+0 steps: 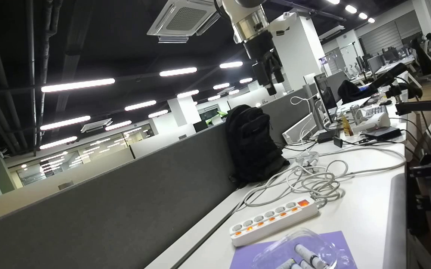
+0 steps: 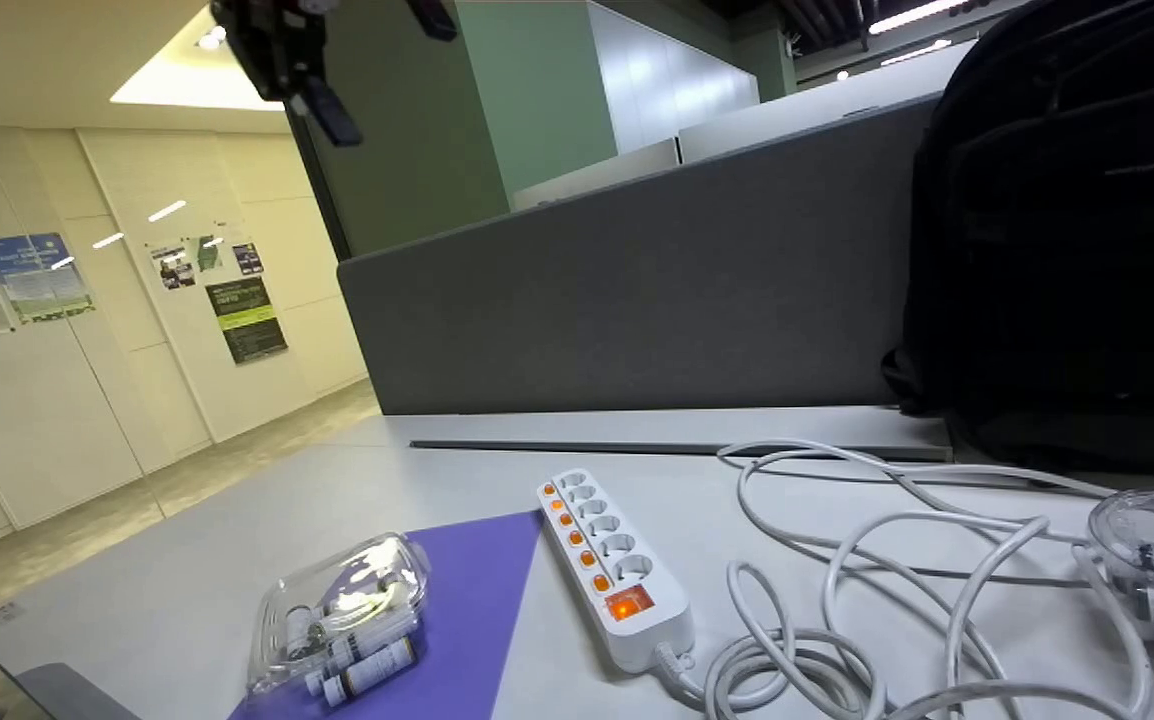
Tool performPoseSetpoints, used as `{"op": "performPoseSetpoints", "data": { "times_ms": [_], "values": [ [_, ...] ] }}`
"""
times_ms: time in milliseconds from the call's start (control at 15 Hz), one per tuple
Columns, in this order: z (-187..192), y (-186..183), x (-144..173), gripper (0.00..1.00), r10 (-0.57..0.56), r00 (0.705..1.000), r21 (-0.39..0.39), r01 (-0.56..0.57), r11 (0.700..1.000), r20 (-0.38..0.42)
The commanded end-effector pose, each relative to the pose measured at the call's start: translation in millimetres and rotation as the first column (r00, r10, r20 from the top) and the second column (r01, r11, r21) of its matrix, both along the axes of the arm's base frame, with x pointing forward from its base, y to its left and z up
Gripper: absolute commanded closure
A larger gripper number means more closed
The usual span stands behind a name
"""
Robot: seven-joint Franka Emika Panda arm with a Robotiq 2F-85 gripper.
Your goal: Press on one of the switches on the adapter
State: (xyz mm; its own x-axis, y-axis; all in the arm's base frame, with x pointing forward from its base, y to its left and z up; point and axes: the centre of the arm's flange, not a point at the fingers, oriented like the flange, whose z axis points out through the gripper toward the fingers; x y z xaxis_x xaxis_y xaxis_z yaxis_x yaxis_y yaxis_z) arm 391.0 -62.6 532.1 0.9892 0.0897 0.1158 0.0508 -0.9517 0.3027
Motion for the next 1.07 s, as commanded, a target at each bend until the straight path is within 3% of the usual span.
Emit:
{"op": "performPoseSetpoints", "data": {
  "times_ms": [0, 133, 267, 533, 733, 867, 933, 1000],
  "values": [
    [-19.7, -12.6, 60.0, 0.0, -0.004, 0.992, -0.013, 0.006, 1.0, 0.129],
    [-35.9, -13.9, 88.4, 0.0, 0.019, 0.988, 0.003, -0.019, 1.0, 0.155],
    [-57.9, -11.1, 117.6, 0.0, 0.043, 0.99, 0.033, -0.048, 0.998, 0.131],
    [-111.4, 0.5, 174.6, 0.0, 0.092, 0.996, 0.171, -0.091, 0.981, 0.001],
    [-155.4, 16.3, 211.1, 0.0, 0.157, 0.981, 0.265, -0.122, 0.956, -0.114],
    [-175.7, 19.4, 228.0, 0.0, 0.152, 0.975, 0.298, -0.099, 0.949, -0.16],
    [-174.7, 24.3, 189.6, 0.0, 0.16, 0.979, 0.276, -0.12, 0.953, -0.124],
    [-184.5, 24.7, 199.5, 0.0, 0.159, 0.977, 0.282, -0.114, 0.952, -0.142]
  ]
}}
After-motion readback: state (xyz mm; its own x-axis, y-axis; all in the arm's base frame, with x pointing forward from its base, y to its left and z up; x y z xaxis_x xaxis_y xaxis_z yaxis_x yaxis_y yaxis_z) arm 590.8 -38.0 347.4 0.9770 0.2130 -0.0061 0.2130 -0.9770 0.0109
